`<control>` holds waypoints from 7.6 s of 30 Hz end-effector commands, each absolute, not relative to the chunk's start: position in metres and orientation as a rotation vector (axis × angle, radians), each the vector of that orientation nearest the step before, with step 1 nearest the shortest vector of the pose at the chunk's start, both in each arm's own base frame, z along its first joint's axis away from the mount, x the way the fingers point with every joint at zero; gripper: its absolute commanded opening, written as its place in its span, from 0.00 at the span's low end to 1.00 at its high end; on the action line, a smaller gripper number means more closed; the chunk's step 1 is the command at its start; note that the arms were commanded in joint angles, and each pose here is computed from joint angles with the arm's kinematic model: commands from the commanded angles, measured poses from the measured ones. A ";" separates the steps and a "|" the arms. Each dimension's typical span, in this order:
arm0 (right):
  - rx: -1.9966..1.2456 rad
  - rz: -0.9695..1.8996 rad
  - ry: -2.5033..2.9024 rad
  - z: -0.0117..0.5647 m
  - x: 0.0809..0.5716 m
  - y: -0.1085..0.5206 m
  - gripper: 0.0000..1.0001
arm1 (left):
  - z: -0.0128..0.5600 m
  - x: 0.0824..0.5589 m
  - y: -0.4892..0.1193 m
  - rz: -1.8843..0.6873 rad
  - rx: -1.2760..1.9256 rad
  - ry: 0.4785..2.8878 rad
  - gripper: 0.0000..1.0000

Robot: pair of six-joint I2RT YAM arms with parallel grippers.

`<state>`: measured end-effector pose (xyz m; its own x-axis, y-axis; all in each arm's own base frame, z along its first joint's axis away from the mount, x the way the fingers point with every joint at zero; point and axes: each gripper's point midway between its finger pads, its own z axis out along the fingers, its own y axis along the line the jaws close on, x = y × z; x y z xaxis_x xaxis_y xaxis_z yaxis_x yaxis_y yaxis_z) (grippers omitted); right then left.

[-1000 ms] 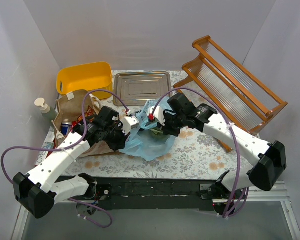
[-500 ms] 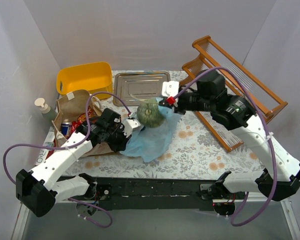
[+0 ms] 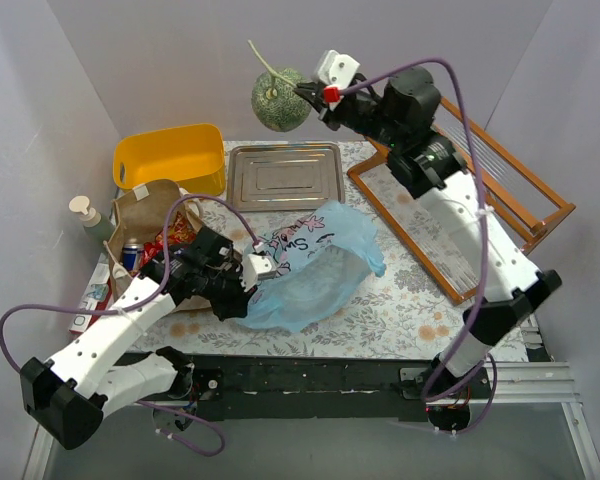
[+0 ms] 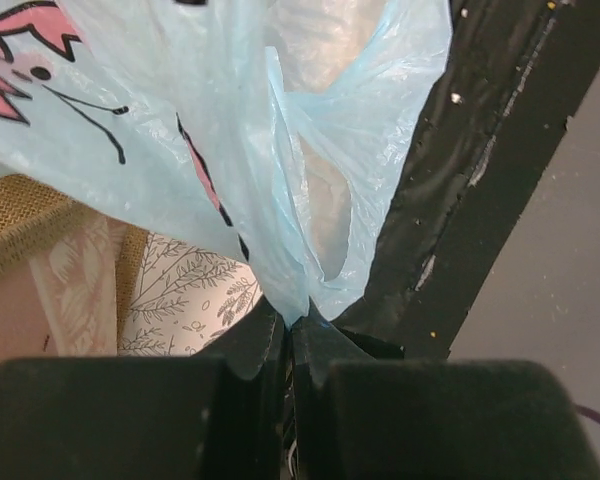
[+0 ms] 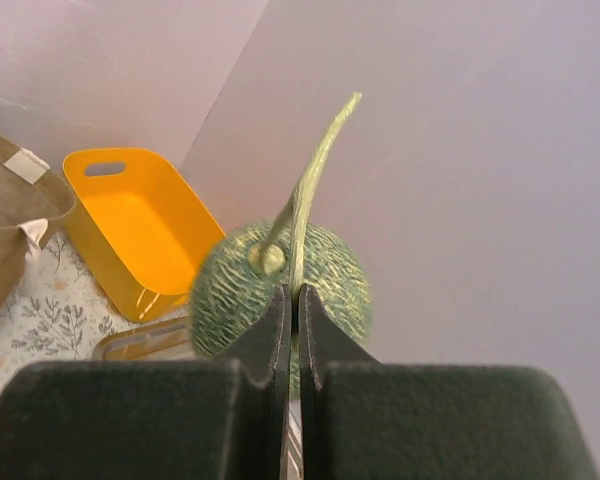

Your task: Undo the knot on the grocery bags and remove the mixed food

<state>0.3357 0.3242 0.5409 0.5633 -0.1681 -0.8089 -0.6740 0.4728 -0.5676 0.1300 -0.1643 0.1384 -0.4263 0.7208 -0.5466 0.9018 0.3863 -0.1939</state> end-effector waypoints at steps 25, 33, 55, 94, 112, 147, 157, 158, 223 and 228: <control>-1.078 0.440 0.946 0.485 0.371 0.360 0.01 | 0.441 0.364 -0.159 -0.124 0.409 1.726 0.68; -1.021 0.528 1.001 0.499 0.363 0.359 0.01 | 0.442 0.379 -0.195 -0.305 0.423 1.679 0.64; -1.032 0.629 1.115 0.478 0.347 0.361 0.01 | 0.446 0.412 -0.228 -0.377 0.494 1.473 0.04; -0.924 0.438 1.313 0.431 0.337 0.299 0.98 | 0.364 0.570 0.097 0.415 0.138 1.623 0.00; -1.367 0.678 1.284 0.355 0.243 0.300 0.93 | 0.242 0.590 0.150 0.562 -0.049 1.916 0.65; -1.281 0.265 1.589 0.276 0.270 0.264 0.46 | 0.262 0.239 -0.279 -0.857 1.230 1.821 0.98; -1.187 0.255 1.409 0.354 0.291 0.279 0.01 | 0.217 0.280 -0.273 -0.571 1.077 1.925 0.86; -1.198 0.268 1.398 0.357 0.289 0.281 0.01 | 0.210 0.283 -0.272 -0.557 1.062 1.943 0.81; -1.053 0.871 1.814 0.113 0.316 0.401 0.98 | 0.128 0.292 -0.166 -0.151 0.715 2.373 0.61; -1.064 0.865 1.834 0.099 0.321 0.415 0.97 | 0.127 0.291 -0.163 -0.146 0.710 2.377 0.61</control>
<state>0.3153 0.3897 0.0808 -0.3345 -0.3851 -0.8601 -0.8832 0.4464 0.1436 0.2920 -0.1695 0.1245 -0.6344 0.4694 -0.6142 0.5453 0.8349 0.0750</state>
